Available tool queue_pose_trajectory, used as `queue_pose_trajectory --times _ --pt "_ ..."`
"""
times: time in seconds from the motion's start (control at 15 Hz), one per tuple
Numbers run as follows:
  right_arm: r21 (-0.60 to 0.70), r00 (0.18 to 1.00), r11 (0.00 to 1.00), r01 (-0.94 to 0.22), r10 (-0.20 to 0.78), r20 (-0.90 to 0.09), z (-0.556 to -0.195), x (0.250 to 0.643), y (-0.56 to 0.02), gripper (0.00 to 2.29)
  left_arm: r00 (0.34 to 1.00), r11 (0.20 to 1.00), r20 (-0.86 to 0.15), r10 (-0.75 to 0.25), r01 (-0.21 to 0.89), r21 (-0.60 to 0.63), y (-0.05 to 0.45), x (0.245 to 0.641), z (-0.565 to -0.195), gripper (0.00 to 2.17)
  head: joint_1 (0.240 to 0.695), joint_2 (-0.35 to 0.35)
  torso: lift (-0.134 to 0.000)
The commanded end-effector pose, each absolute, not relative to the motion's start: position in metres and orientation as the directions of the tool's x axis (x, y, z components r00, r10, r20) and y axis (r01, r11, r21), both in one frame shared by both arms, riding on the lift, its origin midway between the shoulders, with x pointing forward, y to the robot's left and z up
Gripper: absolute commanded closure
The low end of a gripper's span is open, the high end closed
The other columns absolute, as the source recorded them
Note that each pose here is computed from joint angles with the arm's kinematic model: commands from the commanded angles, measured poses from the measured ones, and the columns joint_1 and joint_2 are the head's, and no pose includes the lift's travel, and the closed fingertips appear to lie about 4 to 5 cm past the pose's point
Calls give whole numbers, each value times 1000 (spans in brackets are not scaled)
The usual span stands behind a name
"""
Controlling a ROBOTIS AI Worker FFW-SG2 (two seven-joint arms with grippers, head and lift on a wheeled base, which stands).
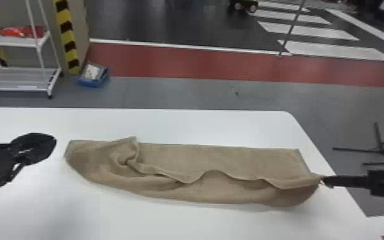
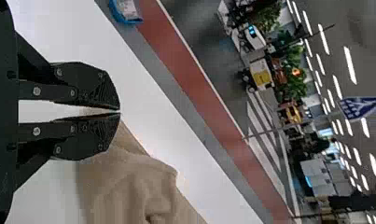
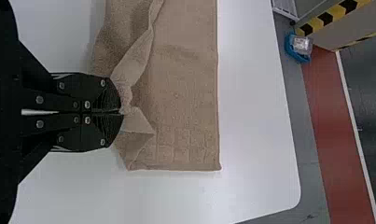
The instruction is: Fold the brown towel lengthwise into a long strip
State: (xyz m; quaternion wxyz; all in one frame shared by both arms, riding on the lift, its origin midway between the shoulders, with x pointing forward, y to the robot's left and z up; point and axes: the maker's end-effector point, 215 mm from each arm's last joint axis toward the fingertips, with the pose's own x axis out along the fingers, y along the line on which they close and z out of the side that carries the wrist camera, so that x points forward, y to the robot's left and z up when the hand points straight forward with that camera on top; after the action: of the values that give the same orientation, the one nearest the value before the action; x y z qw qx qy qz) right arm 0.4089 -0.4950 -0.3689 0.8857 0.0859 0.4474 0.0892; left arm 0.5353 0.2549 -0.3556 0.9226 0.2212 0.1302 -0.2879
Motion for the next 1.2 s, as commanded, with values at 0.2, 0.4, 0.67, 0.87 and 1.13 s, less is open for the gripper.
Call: queue_pose_trajectory --times 0.2,0.4,0.67,0.87,1.13 --pt "225 566 970 -91 237 -789 -380 400 -483 2044 701 642 -388 -598 709 292 137 562 -343 147 695 -337 -115" --pt "217 545 966 -138 257 -798 -386 409 -463 2044 651 634 -479 -588 739 227 114 582 -362 208 695 -350 -115" --pt "188 510 954 -234 285 -812 -390 436 -425 2044 592 634 -594 -545 754 170 116 590 -382 215 695 -350 -115" --pt "186 481 936 -300 316 -818 -396 455 -397 2044 546 667 -656 -521 740 87 126 597 -396 269 695 -320 -115" --pt "169 453 913 -370 336 -826 -402 471 -376 2044 523 715 -703 -481 698 30 144 605 -426 269 695 -268 -115"
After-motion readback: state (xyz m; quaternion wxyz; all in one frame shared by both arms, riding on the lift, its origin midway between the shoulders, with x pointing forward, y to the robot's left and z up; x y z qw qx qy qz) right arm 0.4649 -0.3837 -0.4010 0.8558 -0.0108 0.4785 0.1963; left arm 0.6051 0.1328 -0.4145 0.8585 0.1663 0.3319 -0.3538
